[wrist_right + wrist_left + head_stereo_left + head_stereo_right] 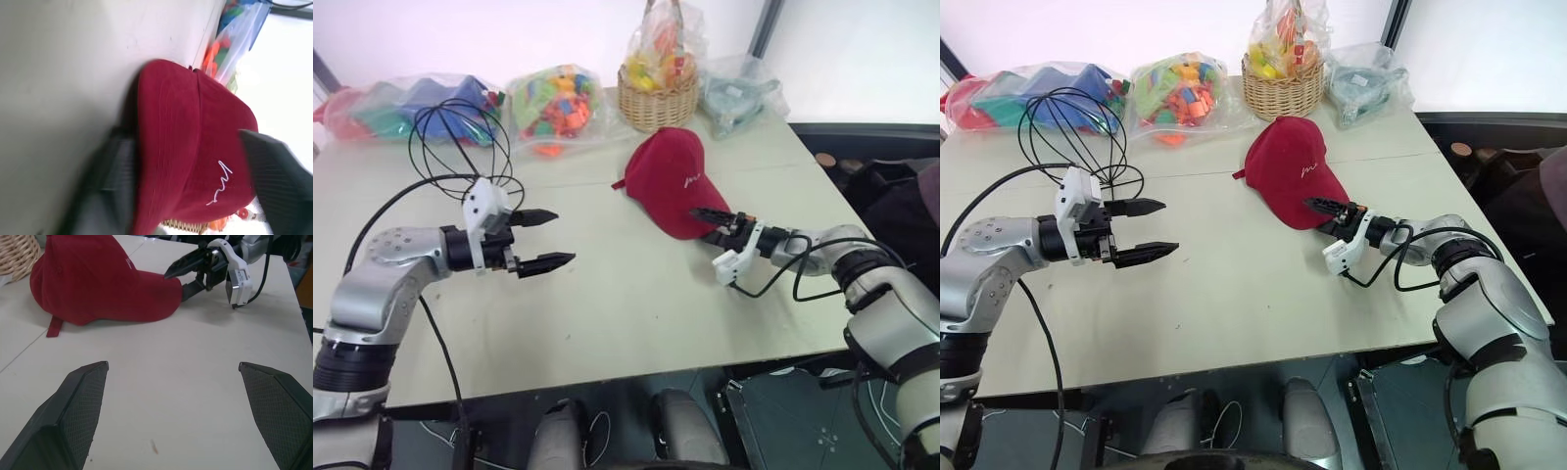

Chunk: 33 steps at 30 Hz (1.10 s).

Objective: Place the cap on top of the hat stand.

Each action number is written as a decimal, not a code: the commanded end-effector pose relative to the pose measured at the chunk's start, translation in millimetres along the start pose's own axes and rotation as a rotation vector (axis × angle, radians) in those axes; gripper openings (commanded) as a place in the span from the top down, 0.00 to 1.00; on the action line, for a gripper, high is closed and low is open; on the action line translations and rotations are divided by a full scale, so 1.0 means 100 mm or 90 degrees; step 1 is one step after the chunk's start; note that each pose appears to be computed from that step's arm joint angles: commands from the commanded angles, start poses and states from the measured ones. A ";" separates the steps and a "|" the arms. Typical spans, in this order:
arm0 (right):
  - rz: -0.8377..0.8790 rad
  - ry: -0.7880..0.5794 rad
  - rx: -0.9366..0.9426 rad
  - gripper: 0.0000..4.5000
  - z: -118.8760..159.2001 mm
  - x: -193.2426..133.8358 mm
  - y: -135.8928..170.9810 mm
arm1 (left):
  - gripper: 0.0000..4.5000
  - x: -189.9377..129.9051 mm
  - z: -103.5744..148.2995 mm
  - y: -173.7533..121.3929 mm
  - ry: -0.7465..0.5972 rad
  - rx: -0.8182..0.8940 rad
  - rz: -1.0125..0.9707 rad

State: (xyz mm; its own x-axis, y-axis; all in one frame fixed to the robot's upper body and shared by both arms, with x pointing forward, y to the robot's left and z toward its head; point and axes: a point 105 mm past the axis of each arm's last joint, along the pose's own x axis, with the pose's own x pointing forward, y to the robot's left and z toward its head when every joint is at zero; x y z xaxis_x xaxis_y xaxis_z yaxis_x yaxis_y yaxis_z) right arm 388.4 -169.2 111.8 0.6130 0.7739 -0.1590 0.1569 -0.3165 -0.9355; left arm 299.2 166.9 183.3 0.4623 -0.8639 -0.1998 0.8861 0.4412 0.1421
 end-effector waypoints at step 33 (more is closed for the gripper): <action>-0.428 0.147 0.117 0.99 0.21 0.57 -2.84 | 0.00 -1.40 1.05 0.46 -0.013 0.002 0.241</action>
State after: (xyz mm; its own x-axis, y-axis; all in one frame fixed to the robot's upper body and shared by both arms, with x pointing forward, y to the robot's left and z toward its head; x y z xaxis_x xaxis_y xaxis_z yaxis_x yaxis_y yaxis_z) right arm 376.5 -31.2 327.6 0.6322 0.6384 0.4392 0.3695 0.2498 -0.8950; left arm 277.7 276.3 301.9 0.7383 -0.6553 -0.1593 0.6744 0.7165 0.1781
